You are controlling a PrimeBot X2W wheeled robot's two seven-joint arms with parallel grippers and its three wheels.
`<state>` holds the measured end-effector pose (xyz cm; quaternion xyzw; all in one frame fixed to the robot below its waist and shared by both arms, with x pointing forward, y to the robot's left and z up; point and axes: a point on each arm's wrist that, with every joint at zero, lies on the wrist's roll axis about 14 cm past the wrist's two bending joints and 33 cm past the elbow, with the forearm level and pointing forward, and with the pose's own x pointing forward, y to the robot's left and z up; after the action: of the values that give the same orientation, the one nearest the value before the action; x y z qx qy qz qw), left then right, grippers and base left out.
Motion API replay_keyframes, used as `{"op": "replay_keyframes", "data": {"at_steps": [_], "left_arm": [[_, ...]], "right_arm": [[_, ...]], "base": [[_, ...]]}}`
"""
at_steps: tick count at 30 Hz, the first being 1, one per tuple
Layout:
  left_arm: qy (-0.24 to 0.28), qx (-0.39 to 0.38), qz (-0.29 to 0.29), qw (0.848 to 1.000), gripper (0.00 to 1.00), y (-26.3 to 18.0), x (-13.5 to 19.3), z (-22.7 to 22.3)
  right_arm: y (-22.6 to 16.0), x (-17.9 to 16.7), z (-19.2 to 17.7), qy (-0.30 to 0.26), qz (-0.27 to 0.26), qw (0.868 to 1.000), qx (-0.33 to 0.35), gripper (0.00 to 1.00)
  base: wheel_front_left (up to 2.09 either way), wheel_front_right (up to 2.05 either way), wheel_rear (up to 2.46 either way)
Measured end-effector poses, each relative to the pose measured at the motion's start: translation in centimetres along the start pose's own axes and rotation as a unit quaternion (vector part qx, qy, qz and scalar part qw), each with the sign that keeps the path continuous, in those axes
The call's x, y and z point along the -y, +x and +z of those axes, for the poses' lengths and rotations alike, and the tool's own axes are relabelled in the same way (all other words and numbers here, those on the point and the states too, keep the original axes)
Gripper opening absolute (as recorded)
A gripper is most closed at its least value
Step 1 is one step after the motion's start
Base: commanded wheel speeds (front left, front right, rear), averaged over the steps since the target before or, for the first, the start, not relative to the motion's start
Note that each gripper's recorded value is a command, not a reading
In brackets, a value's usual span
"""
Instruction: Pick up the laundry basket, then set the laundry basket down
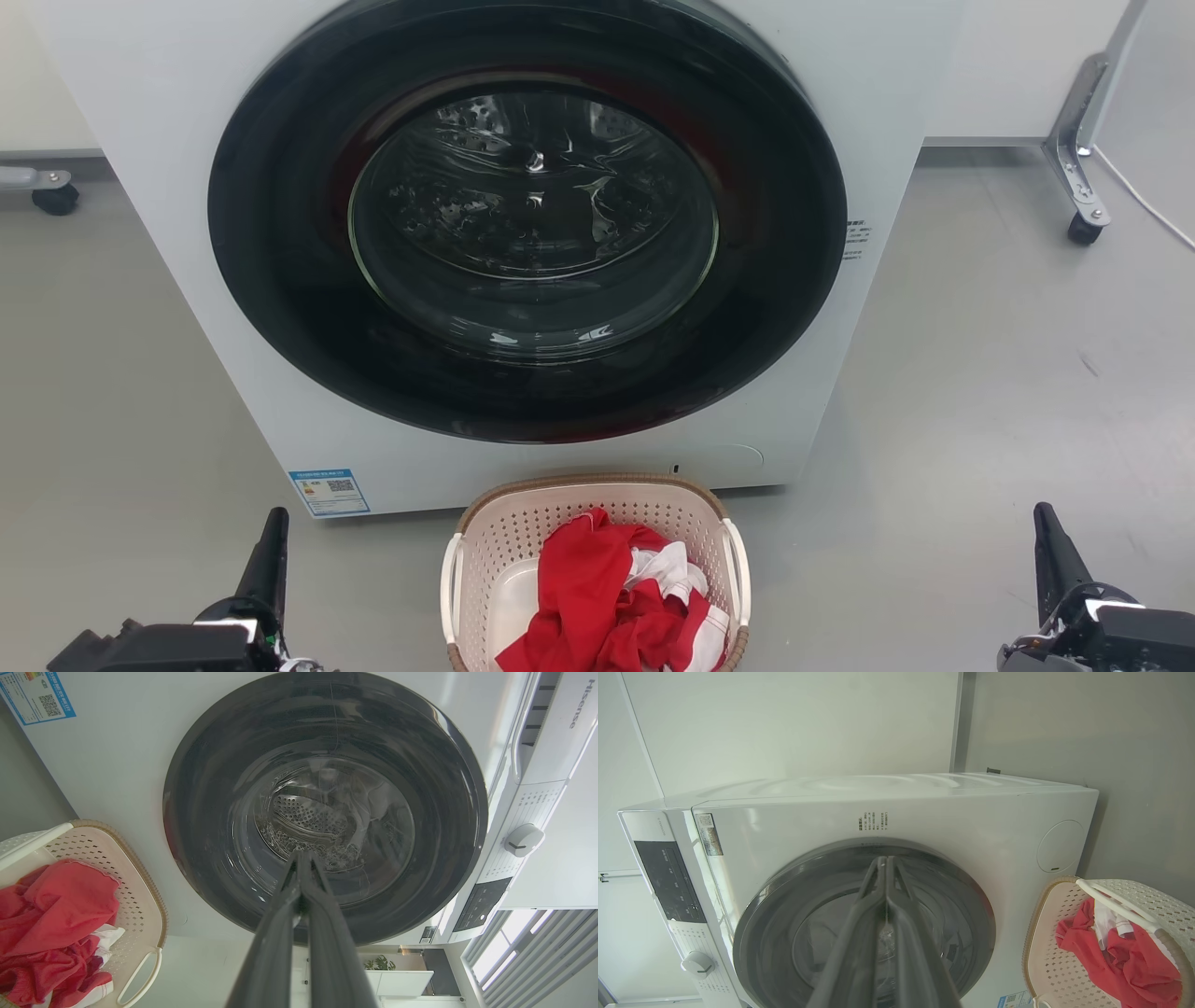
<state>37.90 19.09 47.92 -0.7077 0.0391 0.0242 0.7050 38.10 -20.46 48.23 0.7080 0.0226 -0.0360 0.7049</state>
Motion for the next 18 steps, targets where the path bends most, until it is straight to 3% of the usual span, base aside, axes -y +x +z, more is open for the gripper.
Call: {"op": "replay_keyframes", "data": {"at_steps": [18], "left_arm": [[0.000, 0.000, 0.000, 1.000, 0.00, 0.00, 0.01, 0.00]], "right_arm": [[0.00, -0.01, 0.00, 0.000, 0.000, 1.000, 0.000, 0.00]], "base": [[0.00, 0.00, 0.00]]}}
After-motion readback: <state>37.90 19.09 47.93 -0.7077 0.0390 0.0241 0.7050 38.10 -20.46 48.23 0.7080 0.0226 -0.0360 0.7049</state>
